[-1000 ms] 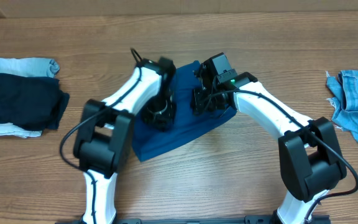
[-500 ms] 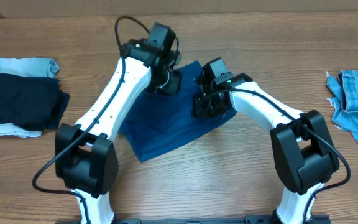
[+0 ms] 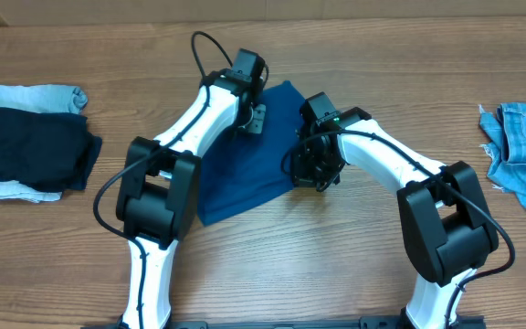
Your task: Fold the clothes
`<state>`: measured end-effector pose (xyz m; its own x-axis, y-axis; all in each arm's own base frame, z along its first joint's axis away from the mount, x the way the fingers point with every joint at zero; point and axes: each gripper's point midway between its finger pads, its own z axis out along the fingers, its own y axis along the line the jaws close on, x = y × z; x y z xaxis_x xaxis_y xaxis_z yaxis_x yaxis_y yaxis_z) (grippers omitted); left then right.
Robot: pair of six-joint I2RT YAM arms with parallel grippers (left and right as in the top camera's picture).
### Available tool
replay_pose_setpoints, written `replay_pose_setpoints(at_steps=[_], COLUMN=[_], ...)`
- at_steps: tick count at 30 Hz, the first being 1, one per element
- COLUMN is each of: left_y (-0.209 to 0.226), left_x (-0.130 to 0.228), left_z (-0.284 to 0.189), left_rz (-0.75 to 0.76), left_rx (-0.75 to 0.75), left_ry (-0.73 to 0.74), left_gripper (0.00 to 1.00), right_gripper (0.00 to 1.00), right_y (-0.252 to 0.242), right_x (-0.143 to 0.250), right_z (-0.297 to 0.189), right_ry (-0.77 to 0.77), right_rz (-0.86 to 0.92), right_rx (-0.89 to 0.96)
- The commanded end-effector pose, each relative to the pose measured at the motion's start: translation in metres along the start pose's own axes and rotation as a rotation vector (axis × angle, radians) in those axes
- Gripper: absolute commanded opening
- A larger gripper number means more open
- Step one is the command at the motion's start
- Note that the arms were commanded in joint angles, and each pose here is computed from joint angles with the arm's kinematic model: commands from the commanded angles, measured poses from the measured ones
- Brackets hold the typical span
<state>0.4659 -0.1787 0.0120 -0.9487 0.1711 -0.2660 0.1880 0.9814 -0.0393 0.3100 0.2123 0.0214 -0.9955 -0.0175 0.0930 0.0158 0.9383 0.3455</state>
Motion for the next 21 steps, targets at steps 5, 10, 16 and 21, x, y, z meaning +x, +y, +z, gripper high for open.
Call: replay_pose_setpoints(at_steps=[5, 10, 16, 21], left_y=[0.019, 0.0, -0.064, -0.111], left_x=[-0.041, -0.058, -0.06, -0.049], left_z=[-0.016, -0.114, -0.111, -0.053], left_rz=[-0.032, -0.035, -0.053, -0.23], left_rx=[0.051, 0.122, 0.18, 0.191], left_ry=[-0.045, -0.032, -0.067, -0.099], left_gripper=[0.11, 0.25, 0.04, 0.04], right_gripper=[0.04, 0.05, 0.04, 0.04], right_y=[0.01, 0.019, -0.055, -0.056], right_x=[-0.017, -0.043, -0.053, -0.026], right_z=[-0.026, -0.124, -0.198, -0.259], right_ry=[-0.118, -0.374, -0.519, -0.674], right_rz=[-0.141, -0.183, -0.025, -0.05], right_rx=[-0.007, -0.076, -0.079, -0.08])
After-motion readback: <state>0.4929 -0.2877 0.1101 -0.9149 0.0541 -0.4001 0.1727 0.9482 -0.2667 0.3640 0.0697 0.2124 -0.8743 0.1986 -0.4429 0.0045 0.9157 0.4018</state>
